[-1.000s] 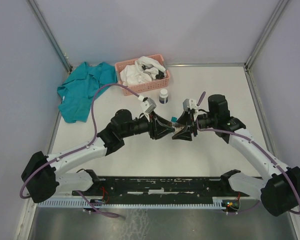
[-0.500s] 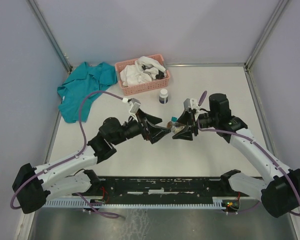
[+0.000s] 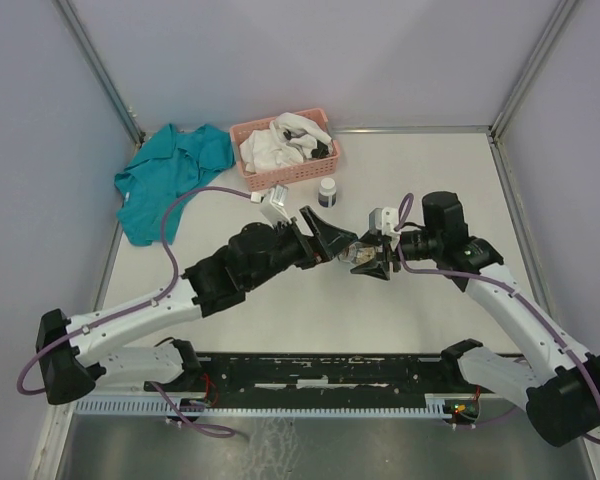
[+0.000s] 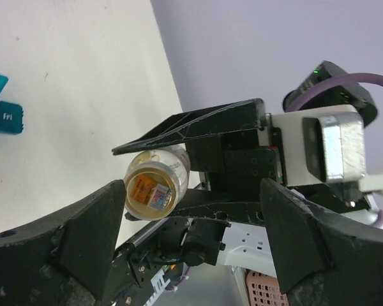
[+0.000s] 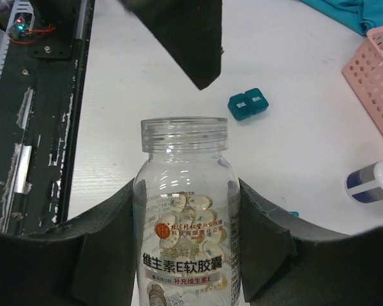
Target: Sort the pills into containers
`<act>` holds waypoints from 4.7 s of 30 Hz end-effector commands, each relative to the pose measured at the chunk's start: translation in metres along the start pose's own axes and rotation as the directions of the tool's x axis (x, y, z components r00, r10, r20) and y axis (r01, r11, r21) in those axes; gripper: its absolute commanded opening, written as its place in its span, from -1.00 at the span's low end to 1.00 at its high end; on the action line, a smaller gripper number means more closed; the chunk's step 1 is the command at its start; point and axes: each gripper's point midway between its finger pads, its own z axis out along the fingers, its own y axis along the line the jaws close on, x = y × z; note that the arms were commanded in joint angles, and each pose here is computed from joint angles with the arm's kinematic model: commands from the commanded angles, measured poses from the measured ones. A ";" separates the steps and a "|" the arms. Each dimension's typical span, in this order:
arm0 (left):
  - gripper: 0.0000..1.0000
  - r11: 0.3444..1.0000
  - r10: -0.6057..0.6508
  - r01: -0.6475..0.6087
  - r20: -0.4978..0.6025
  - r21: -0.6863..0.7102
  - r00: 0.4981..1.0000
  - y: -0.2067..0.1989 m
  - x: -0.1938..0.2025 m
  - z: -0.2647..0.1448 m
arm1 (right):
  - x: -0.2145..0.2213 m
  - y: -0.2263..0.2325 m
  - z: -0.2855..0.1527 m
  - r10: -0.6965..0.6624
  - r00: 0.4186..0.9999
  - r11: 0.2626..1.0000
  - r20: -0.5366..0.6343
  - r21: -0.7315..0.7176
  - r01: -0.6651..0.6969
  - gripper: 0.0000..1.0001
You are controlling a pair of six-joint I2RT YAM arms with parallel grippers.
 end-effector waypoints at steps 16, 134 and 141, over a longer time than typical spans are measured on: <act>0.47 0.988 -0.114 0.112 -0.017 -0.110 0.993 0.009 0.016 0.024 | -0.017 -0.011 -0.007 -0.119 0.993 0.991 0.015 0.058 0.118 -0.99; -0.95 0.301 0.491 -0.357 -0.177 -0.884 0.853 0.269 -0.100 -0.076 | -0.007 -0.006 0.001 -0.032 0.999 0.999 0.012 0.002 0.032 0.99; -0.95 0.260 0.483 -0.357 -0.200 -0.897 0.853 0.284 -0.113 -0.069 | -0.007 -0.006 0.001 -0.032 0.999 0.999 0.014 -0.002 0.032 0.99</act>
